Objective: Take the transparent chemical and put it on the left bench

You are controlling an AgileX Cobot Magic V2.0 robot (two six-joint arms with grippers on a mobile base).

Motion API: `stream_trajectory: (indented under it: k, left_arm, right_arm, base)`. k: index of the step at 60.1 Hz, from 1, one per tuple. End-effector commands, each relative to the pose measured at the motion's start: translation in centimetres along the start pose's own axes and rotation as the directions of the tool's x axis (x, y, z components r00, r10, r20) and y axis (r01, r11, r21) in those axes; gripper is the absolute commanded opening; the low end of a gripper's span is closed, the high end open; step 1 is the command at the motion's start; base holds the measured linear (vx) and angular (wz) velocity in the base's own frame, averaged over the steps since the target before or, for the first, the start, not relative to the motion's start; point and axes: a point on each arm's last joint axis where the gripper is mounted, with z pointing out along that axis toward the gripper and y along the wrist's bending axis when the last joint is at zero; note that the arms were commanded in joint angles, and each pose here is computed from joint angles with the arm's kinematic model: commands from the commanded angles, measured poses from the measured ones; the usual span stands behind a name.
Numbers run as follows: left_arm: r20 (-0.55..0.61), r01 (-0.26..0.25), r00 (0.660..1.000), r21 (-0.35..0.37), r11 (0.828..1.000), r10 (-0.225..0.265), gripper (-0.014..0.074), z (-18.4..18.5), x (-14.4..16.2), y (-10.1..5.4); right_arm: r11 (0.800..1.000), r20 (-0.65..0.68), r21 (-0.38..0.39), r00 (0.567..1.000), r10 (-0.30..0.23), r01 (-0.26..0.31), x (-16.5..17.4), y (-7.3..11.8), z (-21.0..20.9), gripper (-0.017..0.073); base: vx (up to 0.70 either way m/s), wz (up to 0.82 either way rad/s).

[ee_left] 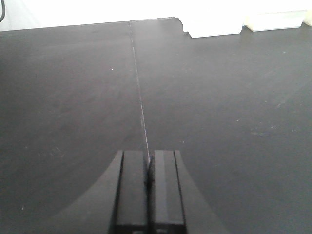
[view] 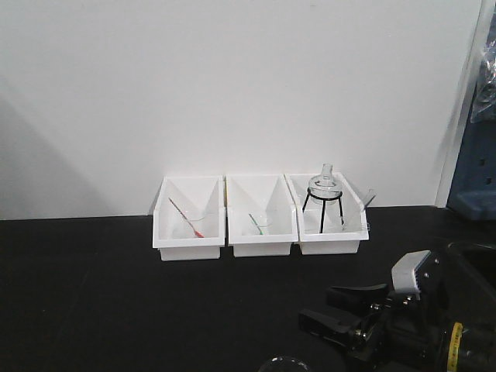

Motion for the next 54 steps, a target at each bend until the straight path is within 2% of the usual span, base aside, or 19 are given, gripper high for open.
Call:
stream_trajectory:
  k: [1, 4, 10, 15, 17, 22, 34, 44, 54]
  left_arm:
    - [0.081, 0.009, 0.997, -0.002, 1.000, -0.009, -0.0004, -0.1, -0.3, 0.0]
    - [0.081, 0.009, 0.997, -0.002, 1.000, -0.009, -0.0004, -0.1, -0.3, 0.0]
    - [0.081, 0.009, 0.997, -0.002, 1.000, -0.009, -0.0004, -0.1, -0.3, 0.0]
    - [0.081, 0.009, 0.997, -0.002, 1.000, -0.009, -0.0004, -0.1, -0.3, 0.0]
    - [0.081, 0.009, 0.997, -0.002, 1.000, -0.009, -0.0004, -0.1, -0.3, 0.0]
    - [0.081, 0.009, 0.997, -0.002, 1.000, -0.009, -0.0004, -0.1, -0.3, 0.0]
    - [0.081, 0.009, 0.997, -0.002, 1.000, -0.009, -0.0004, -0.1, -0.3, 0.0]
    - [0.081, 0.009, 0.997, -0.002, 1.000, -0.009, -0.0004, -0.1, -0.3, 0.0]
    - [0.081, 0.009, 0.997, -0.002, 1.000, -0.009, -0.0004, -0.1, -0.3, 0.0]
  right_arm:
    - [0.998, 0.126, -0.038, 0.991, -0.038, 0.043, -2.7, 0.8, -0.5, 0.0498]
    - [0.998, 0.139, -0.028, 0.989, -0.053, 0.057, -3.1, 1.0, -0.7, 0.0467]
    - [0.994, 0.158, 0.037, 0.982, -0.104, 0.100, -4.5, 1.6, -1.6, 0.0351]
    - [0.984, 0.157, 0.111, 0.975, -0.158, 0.142, -5.9, 2.5, -2.9, 0.0197]
    - [0.979, 0.153, 0.136, 0.973, -0.173, 0.153, -6.4, 2.9, -3.4, 0.0158]
    - [0.963, 0.144, 0.210, 0.969, -0.202, 0.170, -7.9, 4.4, -5.2, -0.0010]
    - [0.920, 0.145, 0.343, 0.957, -0.250, 0.189, -10.1, 7.6, -9.2, -0.0008]
    - [0.870, 0.158, 0.419, 0.922, -0.352, 0.260, -11.2, 9.8, -11.7, -0.0008]
    - [0.855, 0.205, 0.430, 0.891, -0.404, 0.289, -11.8, 11.5, -13.2, -0.0008]
  base:
    - [0.00, 0.00]
    - [0.00, 0.00]
    - [0.00, 0.00]
    - [0.00, 0.00]
    - [0.00, 0.00]
    - [0.00, 0.00]
    - [0.00, 0.00]
    - [0.00, 0.00]
    - [0.00, 0.00]
